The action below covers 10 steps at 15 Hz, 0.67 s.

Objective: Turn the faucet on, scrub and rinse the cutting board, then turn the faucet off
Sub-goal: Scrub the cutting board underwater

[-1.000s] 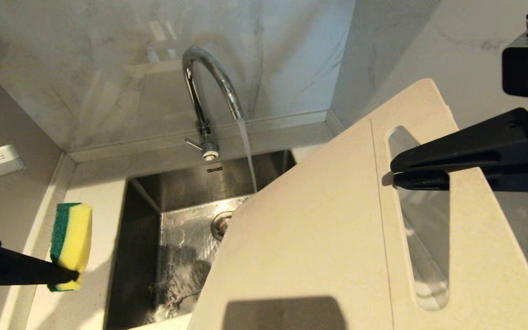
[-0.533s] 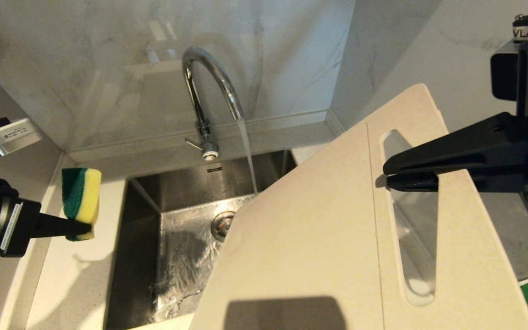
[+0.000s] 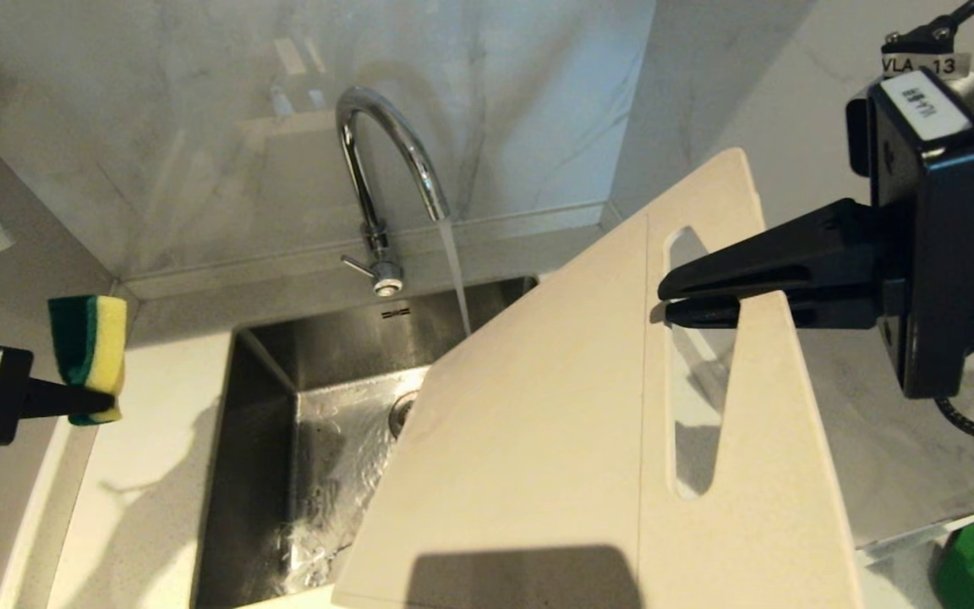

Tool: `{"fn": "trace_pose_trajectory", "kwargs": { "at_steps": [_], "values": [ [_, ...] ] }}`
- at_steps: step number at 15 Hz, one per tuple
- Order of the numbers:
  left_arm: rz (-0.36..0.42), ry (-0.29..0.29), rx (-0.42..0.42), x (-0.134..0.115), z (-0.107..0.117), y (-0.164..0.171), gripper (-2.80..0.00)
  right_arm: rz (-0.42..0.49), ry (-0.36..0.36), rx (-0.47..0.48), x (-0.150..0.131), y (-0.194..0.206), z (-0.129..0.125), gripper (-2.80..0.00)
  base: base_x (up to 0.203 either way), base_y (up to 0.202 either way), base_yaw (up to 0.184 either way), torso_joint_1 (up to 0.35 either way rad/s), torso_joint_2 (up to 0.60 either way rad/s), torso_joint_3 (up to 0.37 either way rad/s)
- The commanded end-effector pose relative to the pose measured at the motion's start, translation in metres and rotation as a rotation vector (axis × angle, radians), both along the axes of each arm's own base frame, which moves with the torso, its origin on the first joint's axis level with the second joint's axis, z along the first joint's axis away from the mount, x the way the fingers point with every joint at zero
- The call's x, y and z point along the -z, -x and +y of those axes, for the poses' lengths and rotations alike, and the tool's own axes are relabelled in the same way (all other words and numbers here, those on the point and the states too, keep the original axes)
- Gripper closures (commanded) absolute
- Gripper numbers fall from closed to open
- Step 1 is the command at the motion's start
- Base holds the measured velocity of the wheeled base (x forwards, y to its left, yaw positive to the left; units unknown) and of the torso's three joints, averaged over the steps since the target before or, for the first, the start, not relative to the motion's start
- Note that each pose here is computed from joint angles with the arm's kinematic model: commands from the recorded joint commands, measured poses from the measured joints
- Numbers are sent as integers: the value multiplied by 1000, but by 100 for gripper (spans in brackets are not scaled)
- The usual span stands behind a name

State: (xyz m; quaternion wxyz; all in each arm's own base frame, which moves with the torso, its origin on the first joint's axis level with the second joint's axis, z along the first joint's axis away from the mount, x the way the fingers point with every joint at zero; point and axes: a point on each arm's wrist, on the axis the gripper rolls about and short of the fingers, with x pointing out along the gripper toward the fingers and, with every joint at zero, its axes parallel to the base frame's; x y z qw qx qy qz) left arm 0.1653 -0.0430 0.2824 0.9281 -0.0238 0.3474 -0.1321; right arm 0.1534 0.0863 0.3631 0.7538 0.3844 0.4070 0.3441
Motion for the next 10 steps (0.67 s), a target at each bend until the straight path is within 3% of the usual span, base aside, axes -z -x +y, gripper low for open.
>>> {"fn": "trace_pose_trajectory", "kwargs": {
  "at_steps": [1, 5, 10],
  "values": [
    [-62, 22, -26, -10, 8, 20, 0, 27, 7, -1, 6, -14, 7, 0, 0, 0, 0, 0, 0, 0],
    [-113, -6, -152, -16, 20, 31, 0, 43, 11, -1, 12, -28, 13, 0, 0, 0, 0, 0, 0, 0],
    [-159, 5, -162, -11, 27, 65, 0, 68, 16, 29, 22, -54, 21, 0, 0, 0, 0, 0, 0, 0]
  ]
}}
